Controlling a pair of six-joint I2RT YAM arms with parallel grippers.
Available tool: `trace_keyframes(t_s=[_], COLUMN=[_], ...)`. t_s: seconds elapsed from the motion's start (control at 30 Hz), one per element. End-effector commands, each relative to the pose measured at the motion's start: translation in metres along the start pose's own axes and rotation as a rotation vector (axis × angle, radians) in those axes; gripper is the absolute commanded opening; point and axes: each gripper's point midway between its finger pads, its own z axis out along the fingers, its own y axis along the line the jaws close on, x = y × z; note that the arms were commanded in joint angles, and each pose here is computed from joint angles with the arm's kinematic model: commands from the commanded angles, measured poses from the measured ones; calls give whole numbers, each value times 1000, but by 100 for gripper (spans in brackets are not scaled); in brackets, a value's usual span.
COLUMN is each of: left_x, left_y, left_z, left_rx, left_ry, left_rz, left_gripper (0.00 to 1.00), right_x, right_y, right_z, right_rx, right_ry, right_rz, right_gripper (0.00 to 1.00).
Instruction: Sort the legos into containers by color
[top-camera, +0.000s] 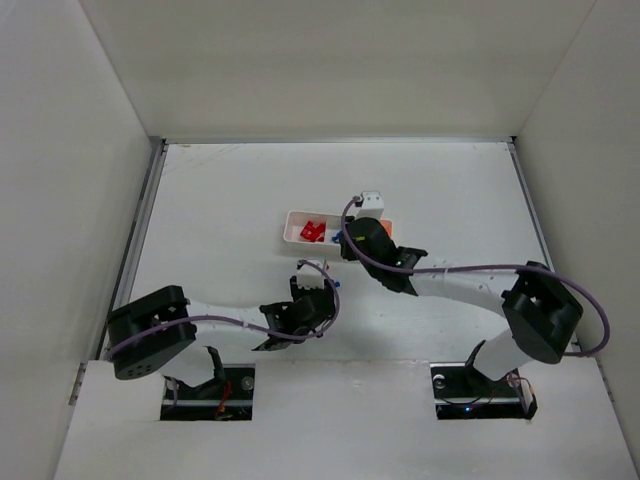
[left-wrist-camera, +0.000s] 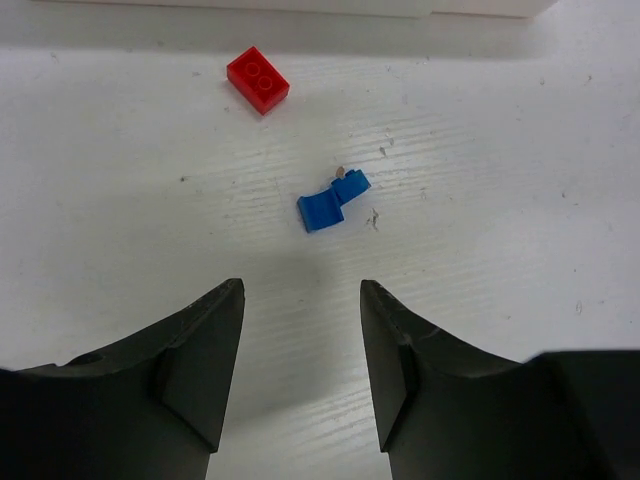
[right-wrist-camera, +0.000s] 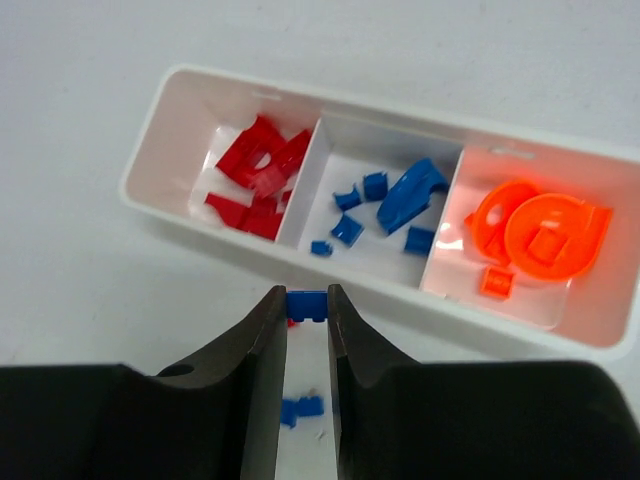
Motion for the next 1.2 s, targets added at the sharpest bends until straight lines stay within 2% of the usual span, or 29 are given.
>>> trace_keyframes(t_s=[0.0, 0.07, 0.17, 0.23, 0.43, 0.63, 0.97, 1.17], left_x=[-15, -13, -11, -8, -4, -1, 4, -21], left_y=[-17, -18, -21, -21, -19, -16, -9, -12], left_z=[6, 9, 16, 19, 31, 39, 44, 28], left_rx=[6, -3, -15, -30, -64, -90, -128, -97], left_ry=[-43, -38, -32, -31, -21, -16, -4, -48], left_rz=[-30, -26, -10, 2, 24, 37, 65, 33], left_gripper=[47, 46, 44, 43, 41, 39, 19, 15], right_x=[-25, -27, -32, -37, -36, -15, 12, 30], right_y=[7, 4, 6, 9, 2, -10, -29, -44], right_z=[19, 28, 34, 31, 17, 2, -12, -22], right_rx=[-27, -20, -34, -45, -53, -55, -36, -20], right_ry=[-40, -39, -35, -47, -61, -42, -10, 11], right_rz=[-4, 1, 8, 13, 31, 59, 88, 107], right_gripper=[26, 30, 47, 52, 51, 50, 50, 50])
